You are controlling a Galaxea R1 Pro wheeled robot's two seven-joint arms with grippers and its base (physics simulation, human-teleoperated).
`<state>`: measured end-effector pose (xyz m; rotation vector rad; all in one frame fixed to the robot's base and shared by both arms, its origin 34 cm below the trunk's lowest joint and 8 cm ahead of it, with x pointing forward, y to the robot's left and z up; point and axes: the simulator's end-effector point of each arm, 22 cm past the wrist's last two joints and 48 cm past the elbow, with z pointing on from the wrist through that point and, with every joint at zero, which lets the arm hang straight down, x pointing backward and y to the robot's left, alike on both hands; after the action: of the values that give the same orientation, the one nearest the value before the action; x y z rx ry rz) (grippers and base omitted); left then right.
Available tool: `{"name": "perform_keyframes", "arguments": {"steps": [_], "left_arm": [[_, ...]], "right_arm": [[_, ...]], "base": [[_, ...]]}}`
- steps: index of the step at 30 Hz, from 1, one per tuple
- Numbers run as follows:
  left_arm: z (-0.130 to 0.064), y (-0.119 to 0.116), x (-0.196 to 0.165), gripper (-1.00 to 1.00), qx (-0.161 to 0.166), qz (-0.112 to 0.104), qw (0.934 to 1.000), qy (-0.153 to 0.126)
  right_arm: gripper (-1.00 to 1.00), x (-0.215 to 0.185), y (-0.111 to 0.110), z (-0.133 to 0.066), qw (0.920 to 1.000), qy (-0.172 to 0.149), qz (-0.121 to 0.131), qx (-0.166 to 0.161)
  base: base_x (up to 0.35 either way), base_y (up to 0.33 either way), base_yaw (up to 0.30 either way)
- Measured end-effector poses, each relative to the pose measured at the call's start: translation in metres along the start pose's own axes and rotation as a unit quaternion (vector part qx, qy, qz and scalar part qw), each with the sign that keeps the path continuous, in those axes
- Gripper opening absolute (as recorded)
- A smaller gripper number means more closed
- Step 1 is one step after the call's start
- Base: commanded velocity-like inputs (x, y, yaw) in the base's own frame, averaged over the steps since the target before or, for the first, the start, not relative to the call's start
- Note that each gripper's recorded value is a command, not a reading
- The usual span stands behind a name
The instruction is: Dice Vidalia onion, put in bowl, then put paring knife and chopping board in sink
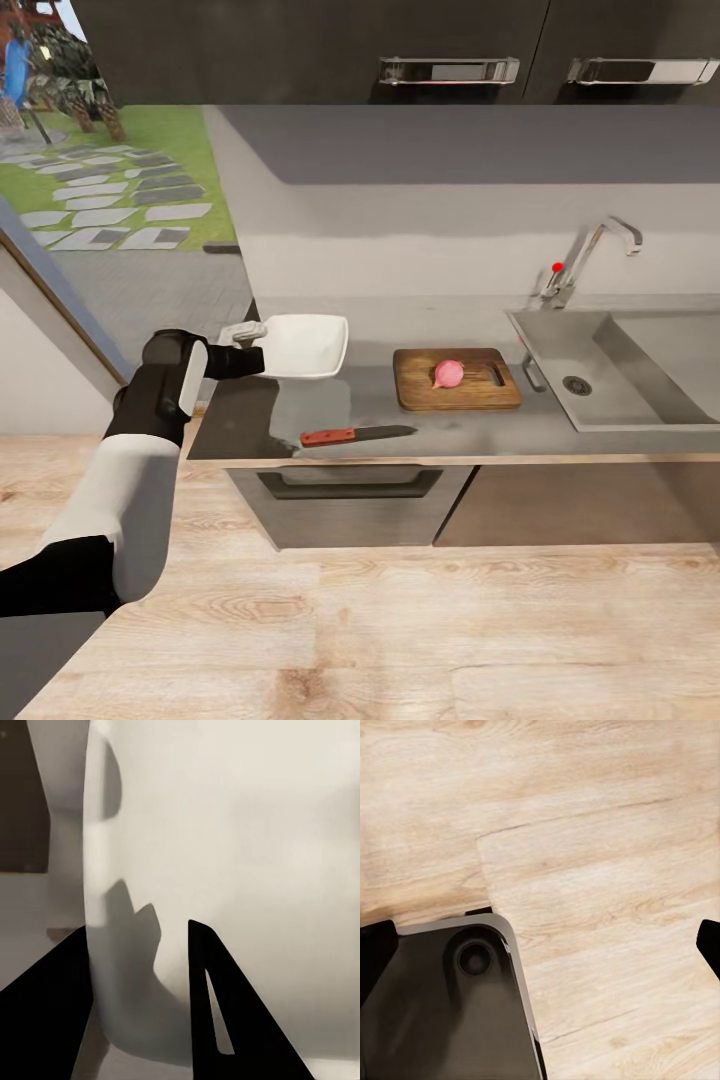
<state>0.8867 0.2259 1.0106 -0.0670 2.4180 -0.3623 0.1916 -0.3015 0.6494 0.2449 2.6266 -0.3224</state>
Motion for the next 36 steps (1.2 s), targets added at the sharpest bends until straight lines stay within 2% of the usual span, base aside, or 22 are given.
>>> {"name": "perform_keyframes", "arguments": {"steps": [6, 9, 10, 12, 27, 34, 36], "left_arm": [[-0.001, 0.002, -0.001, -1.0, 0.0, -0.005, 1.0, -0.001], [-0.003, 0.011, -0.002, -1.0, 0.002, -0.027, 0.9996, -0.006], [-0.004, 0.017, -0.003, -1.0, 0.004, -0.044, 0.999, -0.01], [-0.005, 0.017, -0.004, -1.0, 0.006, -0.049, 0.9987, -0.011], [-0.004, 0.016, -0.003, -1.0, 0.008, -0.05, 0.9987, -0.011], [-0.007, 0.012, -0.008, -1.0, 0.009, -0.046, 0.9988, -0.017], [-0.011, 0.003, -0.016, -1.0, 0.015, -0.042, 0.9986, -0.028]], "right_arm": [[1.0, 0.001, 0.0, 0.0, 1.0, 0.001, 0.0, 0.0], [1.0, 0.001, 0.0, 0.0, 1.0, 0.001, 0.0, 0.0], [1.0, 0.001, 0.0, 0.0, 1.0, 0.001, -0.001, 0.0], [1.0, 0.001, -0.001, 0.0, 1.0, 0.001, -0.001, 0.0], [1.0, 0.001, -0.012, 0.002, 1.0, 0.001, -0.006, 0.006], [1.0, 0.001, -0.012, 0.002, 1.0, 0.001, -0.006, 0.006], [1.0, 0.001, -0.012, 0.002, 1.0, 0.001, -0.006, 0.006]], "base": [[0.0, 0.0, 0.0], [0.0, 0.0, 0.0], [0.0, 0.0, 0.0], [0.0, 0.0, 0.0], [0.0, 0.0, 0.0], [0.0, 0.0, 0.0], [0.0, 0.0, 0.0]]}}
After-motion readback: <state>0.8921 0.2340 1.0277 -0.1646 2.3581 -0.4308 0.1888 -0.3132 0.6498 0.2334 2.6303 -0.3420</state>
